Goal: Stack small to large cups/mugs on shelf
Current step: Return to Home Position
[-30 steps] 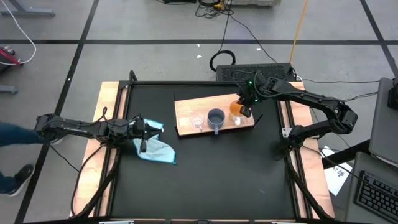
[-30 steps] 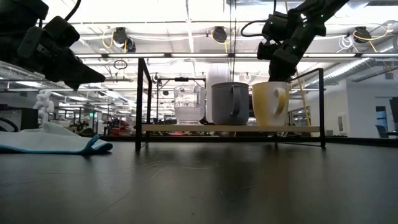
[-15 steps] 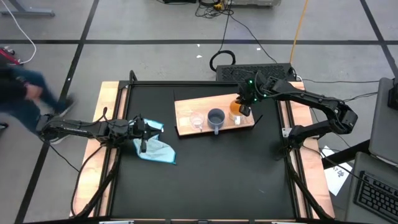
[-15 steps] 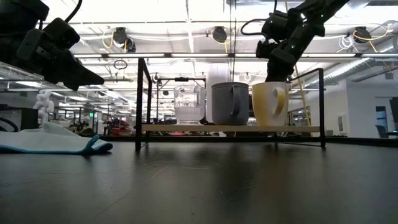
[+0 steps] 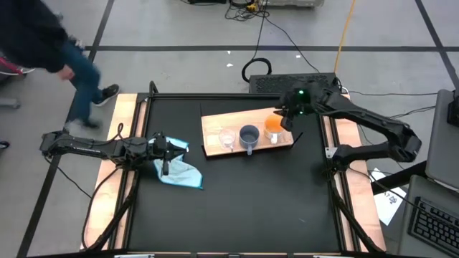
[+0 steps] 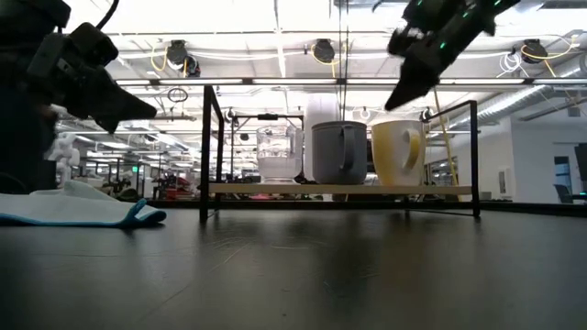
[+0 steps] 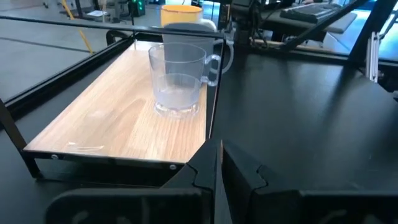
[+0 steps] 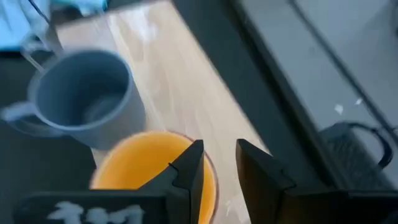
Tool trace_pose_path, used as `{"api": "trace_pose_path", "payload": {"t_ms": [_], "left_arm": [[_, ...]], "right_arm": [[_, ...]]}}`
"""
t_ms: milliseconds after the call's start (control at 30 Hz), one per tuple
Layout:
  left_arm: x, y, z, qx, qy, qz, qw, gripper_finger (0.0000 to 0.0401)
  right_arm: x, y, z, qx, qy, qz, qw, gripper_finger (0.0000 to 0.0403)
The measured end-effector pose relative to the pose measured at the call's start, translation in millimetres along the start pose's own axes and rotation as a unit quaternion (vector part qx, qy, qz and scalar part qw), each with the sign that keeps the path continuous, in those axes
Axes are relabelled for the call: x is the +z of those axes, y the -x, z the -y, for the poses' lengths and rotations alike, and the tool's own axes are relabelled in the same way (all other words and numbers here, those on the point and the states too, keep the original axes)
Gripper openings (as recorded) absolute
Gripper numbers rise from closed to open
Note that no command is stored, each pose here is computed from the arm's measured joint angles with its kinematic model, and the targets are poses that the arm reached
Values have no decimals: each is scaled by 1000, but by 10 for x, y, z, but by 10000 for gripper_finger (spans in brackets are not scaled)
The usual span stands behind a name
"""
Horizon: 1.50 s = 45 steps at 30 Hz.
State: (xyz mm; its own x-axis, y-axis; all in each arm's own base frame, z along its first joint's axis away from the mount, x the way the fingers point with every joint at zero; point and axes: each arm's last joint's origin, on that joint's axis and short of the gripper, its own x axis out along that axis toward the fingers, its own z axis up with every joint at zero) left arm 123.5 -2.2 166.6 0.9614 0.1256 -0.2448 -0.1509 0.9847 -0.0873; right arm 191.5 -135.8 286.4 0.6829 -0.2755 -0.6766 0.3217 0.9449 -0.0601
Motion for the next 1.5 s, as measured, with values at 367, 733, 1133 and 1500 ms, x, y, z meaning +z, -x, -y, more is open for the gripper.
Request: {"api": "trace_pose_path", "payload": {"t_ms": [367, 733, 1133, 1500], "left_arm": [[23, 1, 10, -13, -58, 12, 998, 3], [92, 105, -8, 1, -96, 49, 994, 1], [98, 316, -22, -4, -81, 90, 993, 0], [83, 348, 19, -23, -84, 91, 992, 0]], "right_arm": [[-131, 863, -232, -15, -3, 92, 996, 20], [-613, 1069, -483, 18, -37, 146, 988, 1], [-1138, 741, -673, 85, -67, 182, 977, 0], [-1336, 398, -908, 211, -40, 237, 947, 0]]}}
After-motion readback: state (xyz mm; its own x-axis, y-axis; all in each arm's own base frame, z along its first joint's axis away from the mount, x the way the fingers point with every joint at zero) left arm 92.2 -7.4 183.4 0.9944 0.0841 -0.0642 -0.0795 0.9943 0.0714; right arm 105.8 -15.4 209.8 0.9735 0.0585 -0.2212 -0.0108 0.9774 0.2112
